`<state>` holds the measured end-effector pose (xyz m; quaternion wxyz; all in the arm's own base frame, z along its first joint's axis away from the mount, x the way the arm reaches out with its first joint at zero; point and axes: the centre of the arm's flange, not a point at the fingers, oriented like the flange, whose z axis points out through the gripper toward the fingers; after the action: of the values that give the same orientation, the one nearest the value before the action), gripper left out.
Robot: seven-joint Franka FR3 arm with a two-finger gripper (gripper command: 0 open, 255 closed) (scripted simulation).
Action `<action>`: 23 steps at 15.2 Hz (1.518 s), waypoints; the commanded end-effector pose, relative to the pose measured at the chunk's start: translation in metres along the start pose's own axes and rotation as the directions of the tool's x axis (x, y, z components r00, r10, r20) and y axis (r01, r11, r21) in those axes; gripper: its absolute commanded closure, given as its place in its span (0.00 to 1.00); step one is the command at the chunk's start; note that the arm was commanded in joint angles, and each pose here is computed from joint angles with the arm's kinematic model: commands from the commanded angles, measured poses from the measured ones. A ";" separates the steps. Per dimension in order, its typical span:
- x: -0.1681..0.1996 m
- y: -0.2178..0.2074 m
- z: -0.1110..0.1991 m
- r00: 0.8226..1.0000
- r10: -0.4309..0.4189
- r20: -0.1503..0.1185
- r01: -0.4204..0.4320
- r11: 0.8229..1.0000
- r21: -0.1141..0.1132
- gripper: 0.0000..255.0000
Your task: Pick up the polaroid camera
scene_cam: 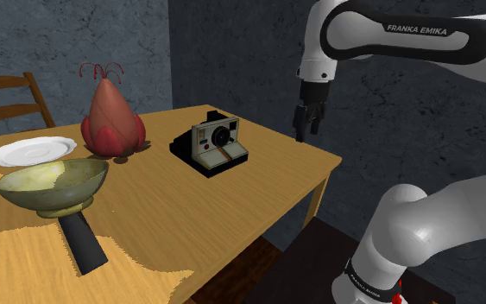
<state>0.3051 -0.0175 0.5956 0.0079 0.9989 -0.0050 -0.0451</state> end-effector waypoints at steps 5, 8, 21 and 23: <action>0.050 0.001 -0.002 0.977 -0.214 -0.016 0.214 0.977 -0.002 0.00; 0.087 -0.005 -0.004 0.929 -0.369 -0.027 0.369 0.929 -0.007 0.00; 0.219 -0.095 -0.019 0.468 -0.881 -0.064 0.881 0.471 -0.043 0.00; 0.232 -0.117 -0.021 0.370 -0.927 -0.067 0.926 0.373 -0.050 0.00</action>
<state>0.5322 0.0856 0.5941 -0.0153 0.8475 0.5305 -0.0027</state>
